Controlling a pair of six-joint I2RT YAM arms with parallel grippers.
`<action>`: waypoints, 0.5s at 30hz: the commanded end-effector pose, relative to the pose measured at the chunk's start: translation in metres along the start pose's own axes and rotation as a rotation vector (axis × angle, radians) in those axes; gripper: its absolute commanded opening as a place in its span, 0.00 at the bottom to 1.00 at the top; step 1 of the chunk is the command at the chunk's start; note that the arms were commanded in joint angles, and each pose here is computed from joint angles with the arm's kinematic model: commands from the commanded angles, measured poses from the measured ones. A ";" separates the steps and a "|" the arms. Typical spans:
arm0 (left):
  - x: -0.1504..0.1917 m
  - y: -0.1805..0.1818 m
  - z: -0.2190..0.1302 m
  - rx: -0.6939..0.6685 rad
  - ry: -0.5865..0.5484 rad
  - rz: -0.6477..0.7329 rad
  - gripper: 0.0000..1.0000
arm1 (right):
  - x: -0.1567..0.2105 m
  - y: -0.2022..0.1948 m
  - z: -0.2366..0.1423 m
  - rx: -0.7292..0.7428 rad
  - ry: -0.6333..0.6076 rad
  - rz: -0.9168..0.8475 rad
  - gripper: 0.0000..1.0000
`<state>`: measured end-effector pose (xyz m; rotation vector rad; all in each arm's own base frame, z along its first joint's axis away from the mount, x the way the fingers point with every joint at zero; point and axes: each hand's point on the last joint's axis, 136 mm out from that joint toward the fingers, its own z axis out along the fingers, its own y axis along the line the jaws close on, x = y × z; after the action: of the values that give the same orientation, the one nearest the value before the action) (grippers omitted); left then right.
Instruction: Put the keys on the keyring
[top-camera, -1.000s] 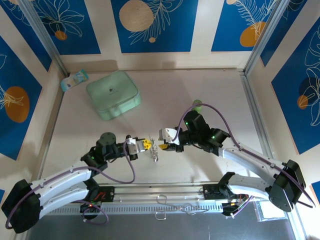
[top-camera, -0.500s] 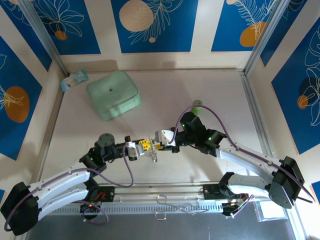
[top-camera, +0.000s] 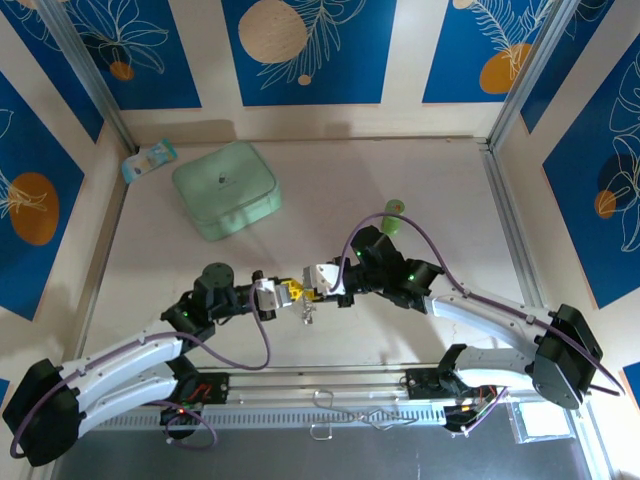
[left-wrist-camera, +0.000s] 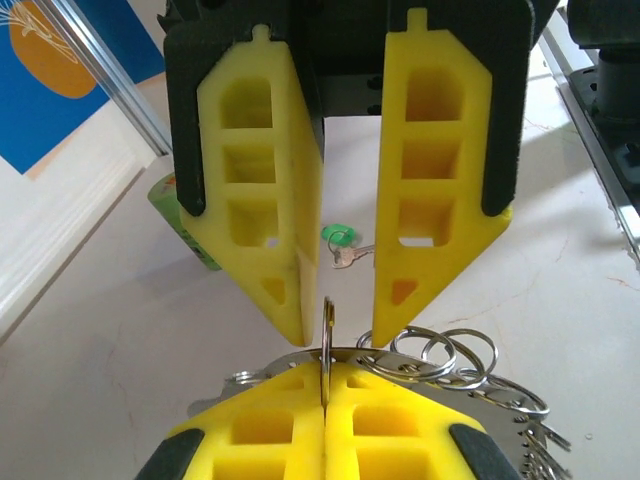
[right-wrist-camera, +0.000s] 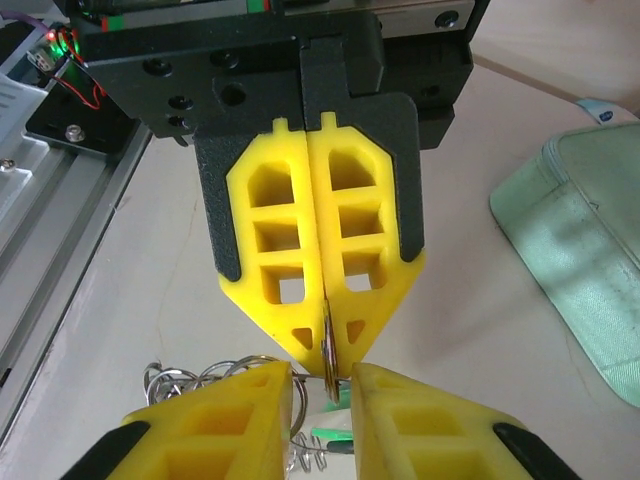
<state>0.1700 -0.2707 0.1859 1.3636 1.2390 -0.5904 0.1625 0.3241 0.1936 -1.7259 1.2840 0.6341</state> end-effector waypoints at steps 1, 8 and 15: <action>-0.022 0.002 0.001 0.026 -0.047 0.009 0.00 | -0.011 -0.004 -0.001 0.005 -0.011 -0.031 0.23; -0.020 0.002 0.000 0.038 -0.017 0.000 0.00 | -0.008 -0.008 -0.003 0.028 0.011 -0.044 0.22; -0.019 0.002 0.001 0.042 0.001 -0.002 0.00 | -0.009 -0.008 -0.004 0.033 0.018 -0.055 0.24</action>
<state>0.1694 -0.2713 0.1860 1.3918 1.2852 -0.6020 0.1692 0.3242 0.1962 -1.7260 1.2755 0.5762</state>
